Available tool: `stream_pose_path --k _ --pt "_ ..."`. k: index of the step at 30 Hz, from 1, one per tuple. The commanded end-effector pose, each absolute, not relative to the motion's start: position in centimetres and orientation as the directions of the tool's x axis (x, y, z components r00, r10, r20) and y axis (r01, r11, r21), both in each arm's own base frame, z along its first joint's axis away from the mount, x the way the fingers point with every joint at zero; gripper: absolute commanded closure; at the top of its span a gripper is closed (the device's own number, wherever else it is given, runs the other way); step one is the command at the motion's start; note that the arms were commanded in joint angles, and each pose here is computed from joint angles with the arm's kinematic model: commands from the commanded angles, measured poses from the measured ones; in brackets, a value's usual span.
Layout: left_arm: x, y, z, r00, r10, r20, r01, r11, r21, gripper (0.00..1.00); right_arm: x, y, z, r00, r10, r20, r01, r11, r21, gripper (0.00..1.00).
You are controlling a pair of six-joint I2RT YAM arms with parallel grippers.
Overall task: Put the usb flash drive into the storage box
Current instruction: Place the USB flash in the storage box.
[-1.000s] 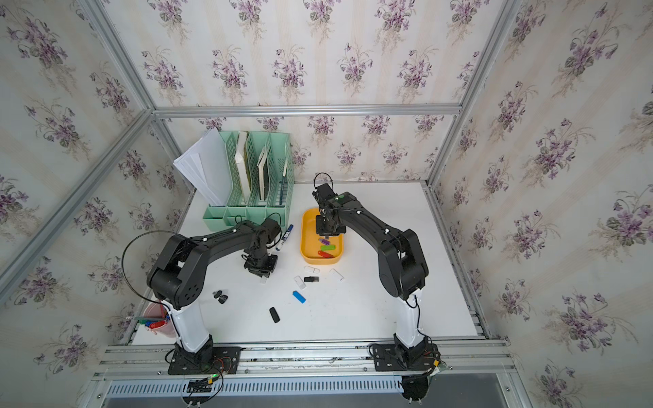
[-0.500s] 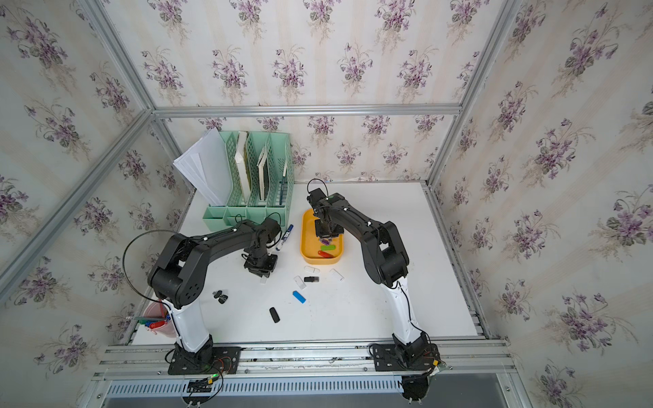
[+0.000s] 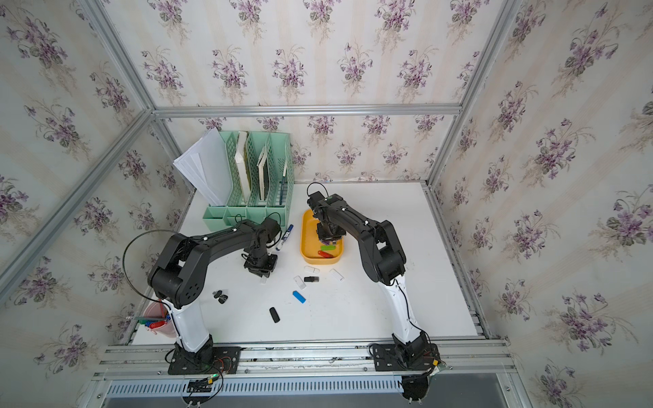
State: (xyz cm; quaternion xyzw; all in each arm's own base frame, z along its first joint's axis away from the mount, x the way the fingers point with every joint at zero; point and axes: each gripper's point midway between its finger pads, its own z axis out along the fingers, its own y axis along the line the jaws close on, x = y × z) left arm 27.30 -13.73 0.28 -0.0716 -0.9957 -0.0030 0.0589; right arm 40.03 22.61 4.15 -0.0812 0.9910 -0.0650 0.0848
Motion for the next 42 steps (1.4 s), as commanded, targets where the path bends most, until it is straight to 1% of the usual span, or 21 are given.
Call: stream_pose_path --k 1,10,18,26,31,32,33,35,36,38,39,42 --pt "27.5 -14.2 -1.6 -0.983 0.142 0.116 0.14 0.99 -0.022 0.74 39.4 22.2 3.9 -0.976 -0.182 -0.116 -0.163 0.974 -0.159 0.84" --pt "27.4 -14.1 -1.7 -0.982 0.144 0.119 0.143 0.99 -0.021 0.74 38.6 22.4 3.1 -0.979 -0.195 -0.055 -0.185 0.972 -0.147 0.84" --pt "27.4 -14.1 -1.9 -0.982 0.144 0.121 0.143 0.99 -0.019 0.74 39.4 22.4 2.5 -0.979 -0.199 -0.051 -0.189 0.969 -0.157 0.84" --pt "27.1 -13.9 -2.1 -0.982 0.141 0.128 0.14 0.99 -0.017 0.74 41.6 22.4 2.4 -0.978 -0.198 -0.071 -0.186 0.971 -0.15 0.85" --pt "27.0 -13.9 -2.1 -0.982 0.14 0.129 0.139 0.99 -0.016 0.74 42.1 22.7 2.1 -0.975 -0.21 -0.074 -0.197 0.969 -0.146 0.84" --pt "27.0 -13.9 -2.1 -0.982 0.14 0.129 0.139 0.99 -0.016 0.74 42.1 22.8 2.1 -0.974 -0.213 -0.073 -0.201 0.969 -0.142 0.82" --pt "27.0 -13.9 -2.1 -0.982 0.139 0.129 0.138 0.99 -0.016 0.74 42.1 22.8 2.2 -0.975 -0.211 -0.074 -0.2 0.97 -0.14 0.76" --pt "27.1 -13.9 -2.0 -0.982 0.141 0.127 0.14 0.99 -0.017 0.74 42.1 22.9 2.3 -0.975 -0.208 -0.076 -0.197 0.971 -0.136 0.7" --pt "27.1 -13.9 -2.1 -0.982 0.14 0.129 0.138 0.99 -0.018 0.74 42.1 22.9 2.6 -0.975 -0.206 -0.079 -0.195 0.972 -0.132 0.62" --pt "27.1 -13.9 -2.0 -0.982 0.14 0.127 0.139 0.99 -0.019 0.74 42.3 23.1 3.5 -0.974 -0.202 -0.107 -0.19 0.975 -0.116 0.54" --pt "27.1 -13.9 -2.0 -0.982 0.14 0.128 0.139 0.99 -0.018 0.75 42.4 23.3 4.1 -0.972 -0.202 -0.124 -0.189 0.976 -0.106 0.52" --pt "27.2 -13.9 -1.8 -0.983 0.14 0.123 0.139 0.99 -0.014 0.75 42.7 23.5 6.3 -0.966 -0.189 -0.176 -0.178 0.981 -0.08 0.5"
